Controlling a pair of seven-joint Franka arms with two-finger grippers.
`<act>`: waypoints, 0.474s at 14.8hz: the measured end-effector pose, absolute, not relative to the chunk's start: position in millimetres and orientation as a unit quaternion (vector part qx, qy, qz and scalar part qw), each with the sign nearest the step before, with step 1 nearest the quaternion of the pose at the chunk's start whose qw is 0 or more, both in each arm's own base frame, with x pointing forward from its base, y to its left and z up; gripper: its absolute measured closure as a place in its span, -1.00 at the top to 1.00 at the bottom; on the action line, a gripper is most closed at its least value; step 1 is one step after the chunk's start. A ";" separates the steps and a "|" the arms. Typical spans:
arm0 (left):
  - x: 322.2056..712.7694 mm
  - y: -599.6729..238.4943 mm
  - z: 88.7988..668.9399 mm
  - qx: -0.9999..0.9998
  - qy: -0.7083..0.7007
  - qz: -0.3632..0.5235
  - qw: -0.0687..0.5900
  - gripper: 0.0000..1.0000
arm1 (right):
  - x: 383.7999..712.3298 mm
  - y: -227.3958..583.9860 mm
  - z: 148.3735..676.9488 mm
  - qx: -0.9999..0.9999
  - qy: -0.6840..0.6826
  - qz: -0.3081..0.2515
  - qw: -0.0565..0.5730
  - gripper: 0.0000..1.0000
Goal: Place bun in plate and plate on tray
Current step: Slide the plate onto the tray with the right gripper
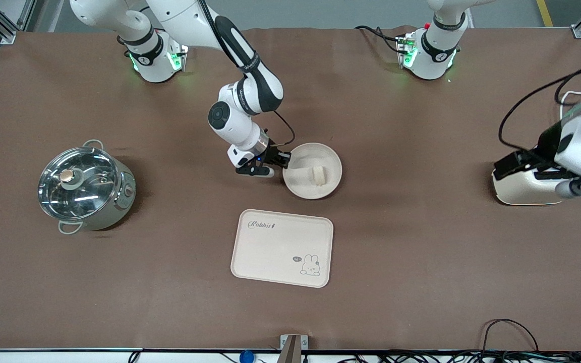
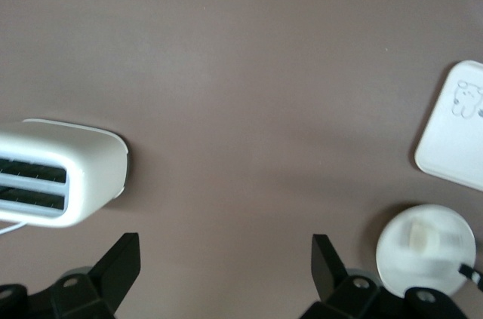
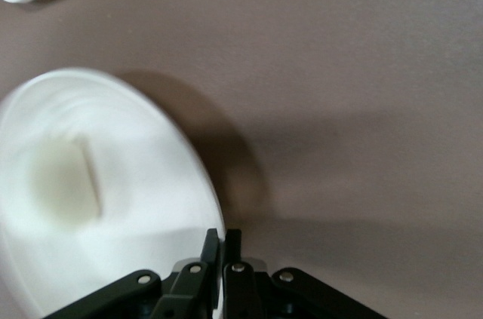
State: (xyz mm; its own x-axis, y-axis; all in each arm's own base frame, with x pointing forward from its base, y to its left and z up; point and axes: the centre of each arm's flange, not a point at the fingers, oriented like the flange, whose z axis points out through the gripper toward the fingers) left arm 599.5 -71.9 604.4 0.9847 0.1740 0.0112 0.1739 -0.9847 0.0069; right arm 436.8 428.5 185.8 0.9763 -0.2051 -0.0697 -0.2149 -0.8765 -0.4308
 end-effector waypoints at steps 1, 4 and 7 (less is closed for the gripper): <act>594.9 -73.3 610.7 0.996 0.087 0.006 0.002 1.00 | 441.4 429.8 190.3 -0.968 0.110 0.006 0.228 -0.92; 587.9 -73.9 614.0 0.996 0.085 -0.007 -0.002 1.00 | 479.8 424.3 218.3 -0.960 0.126 -0.030 0.249 -0.92; 583.7 -72.6 617.0 0.998 0.052 -0.021 -0.006 1.00 | 551.9 397.0 248.7 -0.957 0.120 -0.057 0.257 -0.92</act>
State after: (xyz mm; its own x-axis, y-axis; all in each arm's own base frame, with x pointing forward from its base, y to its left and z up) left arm 583.7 -72.6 617.0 0.9937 0.1041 -0.0408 0.1036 -0.9945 -0.0134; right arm 551.9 397.0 248.7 0.9646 -0.2595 0.0463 -0.2012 -0.8385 -0.5063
